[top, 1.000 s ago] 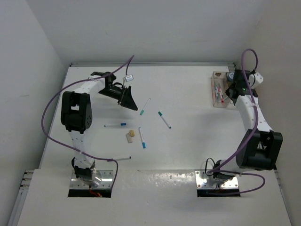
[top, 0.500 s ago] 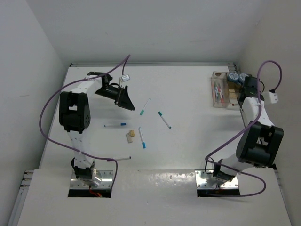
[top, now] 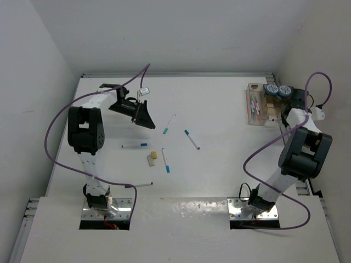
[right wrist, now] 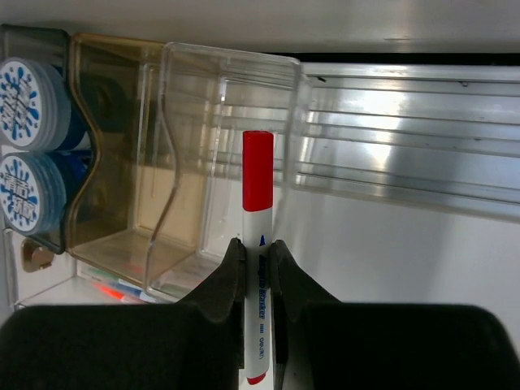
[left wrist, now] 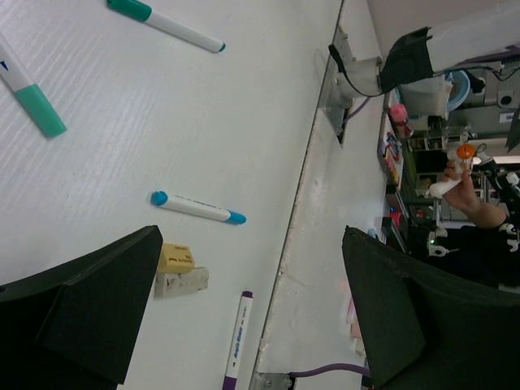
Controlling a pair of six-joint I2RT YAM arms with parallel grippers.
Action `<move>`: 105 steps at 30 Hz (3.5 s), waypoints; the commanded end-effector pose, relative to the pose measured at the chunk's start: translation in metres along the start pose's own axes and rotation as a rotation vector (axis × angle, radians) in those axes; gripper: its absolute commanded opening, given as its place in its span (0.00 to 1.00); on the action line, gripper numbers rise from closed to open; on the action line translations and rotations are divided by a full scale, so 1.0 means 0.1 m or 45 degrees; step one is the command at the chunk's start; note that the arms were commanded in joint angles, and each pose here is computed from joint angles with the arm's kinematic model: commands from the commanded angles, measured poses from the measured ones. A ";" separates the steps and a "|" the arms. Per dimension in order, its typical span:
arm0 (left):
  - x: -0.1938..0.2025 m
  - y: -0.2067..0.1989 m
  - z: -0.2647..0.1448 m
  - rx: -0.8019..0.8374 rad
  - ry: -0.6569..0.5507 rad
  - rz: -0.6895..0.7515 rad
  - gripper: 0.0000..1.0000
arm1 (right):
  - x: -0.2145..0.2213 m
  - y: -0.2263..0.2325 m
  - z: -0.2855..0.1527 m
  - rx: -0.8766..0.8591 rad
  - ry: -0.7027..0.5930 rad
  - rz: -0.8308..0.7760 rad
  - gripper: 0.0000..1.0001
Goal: Sort the stationery into containers
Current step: Place the pen in the storage box, then pick up the pen from the center of the board.
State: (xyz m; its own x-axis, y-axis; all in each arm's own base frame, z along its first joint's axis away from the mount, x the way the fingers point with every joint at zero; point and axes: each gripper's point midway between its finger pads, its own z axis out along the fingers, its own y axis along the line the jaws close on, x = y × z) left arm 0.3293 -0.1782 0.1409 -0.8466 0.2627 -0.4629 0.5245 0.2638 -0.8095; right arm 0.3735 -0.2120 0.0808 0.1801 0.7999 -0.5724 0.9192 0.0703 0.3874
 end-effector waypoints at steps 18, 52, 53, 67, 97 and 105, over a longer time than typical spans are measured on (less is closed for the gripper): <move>-0.25 0.16 -0.41 -0.298 -0.100 0.166 1.00 | -0.09 0.46 0.21 -0.140 -0.011 -0.012 0.49; 1.01 1.08 -0.93 -0.934 0.431 0.863 0.66 | 1.97 0.06 -2.41 -1.194 0.501 -1.406 0.56; 1.00 1.08 -0.91 -0.928 0.426 0.881 0.65 | 1.97 0.06 -2.41 -1.186 0.502 -1.405 0.57; 1.06 1.16 -0.61 -0.829 0.459 1.015 0.50 | 2.05 0.02 -2.37 -1.082 0.639 -1.258 0.59; -0.24 0.10 -0.09 -0.454 -0.093 0.715 0.00 | 2.26 0.79 -3.21 -1.388 0.970 -0.890 0.55; -0.83 -0.83 0.01 -0.003 -0.440 0.441 0.00 | 2.53 1.17 -4.07 -1.772 0.935 -0.981 0.53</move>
State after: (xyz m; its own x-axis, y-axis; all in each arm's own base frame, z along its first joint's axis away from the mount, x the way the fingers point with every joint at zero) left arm 0.3726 -0.2035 0.1913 -0.5514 0.1389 -0.8226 0.7953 0.3853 -0.4680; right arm 0.3744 0.2131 0.2337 -0.7133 0.4085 -0.5695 -0.1738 0.6841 0.7084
